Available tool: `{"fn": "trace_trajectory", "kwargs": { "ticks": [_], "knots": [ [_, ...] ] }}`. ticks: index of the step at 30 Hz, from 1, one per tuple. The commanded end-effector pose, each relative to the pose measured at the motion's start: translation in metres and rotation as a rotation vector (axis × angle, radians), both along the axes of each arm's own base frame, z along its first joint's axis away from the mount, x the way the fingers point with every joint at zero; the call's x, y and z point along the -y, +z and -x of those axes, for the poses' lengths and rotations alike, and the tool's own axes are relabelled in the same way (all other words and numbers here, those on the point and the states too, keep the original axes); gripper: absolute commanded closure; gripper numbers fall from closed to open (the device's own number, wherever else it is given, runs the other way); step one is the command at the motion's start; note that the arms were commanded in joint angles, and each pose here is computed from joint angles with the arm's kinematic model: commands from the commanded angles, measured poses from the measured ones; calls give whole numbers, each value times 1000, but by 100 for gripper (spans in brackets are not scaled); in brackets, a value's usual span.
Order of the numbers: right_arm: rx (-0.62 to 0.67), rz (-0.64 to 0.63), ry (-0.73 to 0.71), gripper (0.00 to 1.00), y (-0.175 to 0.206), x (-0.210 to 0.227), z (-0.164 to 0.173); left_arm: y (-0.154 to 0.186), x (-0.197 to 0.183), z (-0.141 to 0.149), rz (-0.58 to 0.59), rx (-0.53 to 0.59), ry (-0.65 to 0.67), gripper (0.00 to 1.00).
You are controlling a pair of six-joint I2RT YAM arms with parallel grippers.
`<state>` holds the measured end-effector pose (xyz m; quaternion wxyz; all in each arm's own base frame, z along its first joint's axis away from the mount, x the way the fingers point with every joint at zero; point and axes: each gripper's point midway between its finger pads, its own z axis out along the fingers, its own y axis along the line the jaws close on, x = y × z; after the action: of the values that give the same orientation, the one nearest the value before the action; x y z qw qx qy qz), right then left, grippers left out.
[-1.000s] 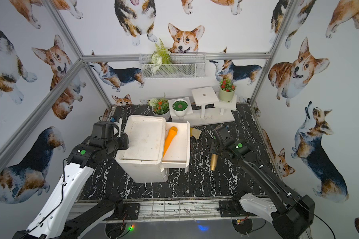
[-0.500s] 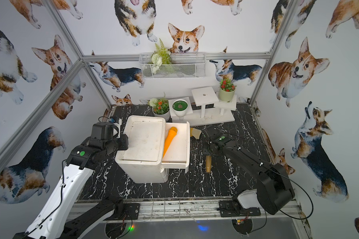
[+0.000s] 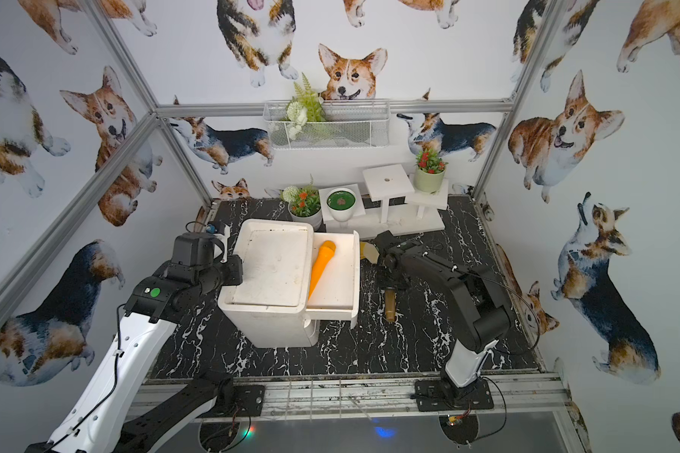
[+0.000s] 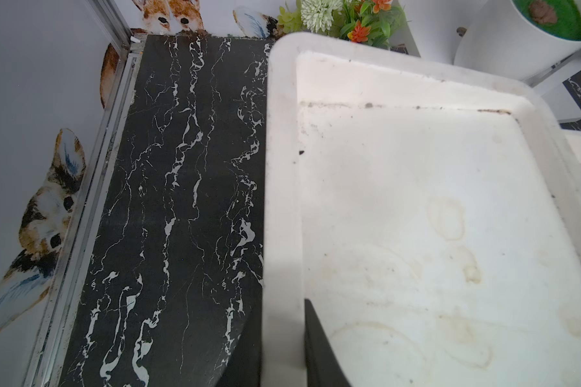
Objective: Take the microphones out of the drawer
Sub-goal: Place the microphone at the center of the board.
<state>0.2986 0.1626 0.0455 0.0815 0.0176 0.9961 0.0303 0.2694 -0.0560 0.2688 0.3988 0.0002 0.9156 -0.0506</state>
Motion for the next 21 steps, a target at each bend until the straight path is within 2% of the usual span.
{"fn": "trace_trajectory", "kwargs": {
  "ticks": [1,9,21],
  "knots": [
    [-41,43,23,83,-8,6,4,11,9,-6,67,47,-9,100],
    [-77,78,37,81,-21,13,13,10,9,-7,67,45,-7,100],
    [-98,73,34,64,-24,13,15,11,10,-7,81,48,-4,100]
  ]
}}
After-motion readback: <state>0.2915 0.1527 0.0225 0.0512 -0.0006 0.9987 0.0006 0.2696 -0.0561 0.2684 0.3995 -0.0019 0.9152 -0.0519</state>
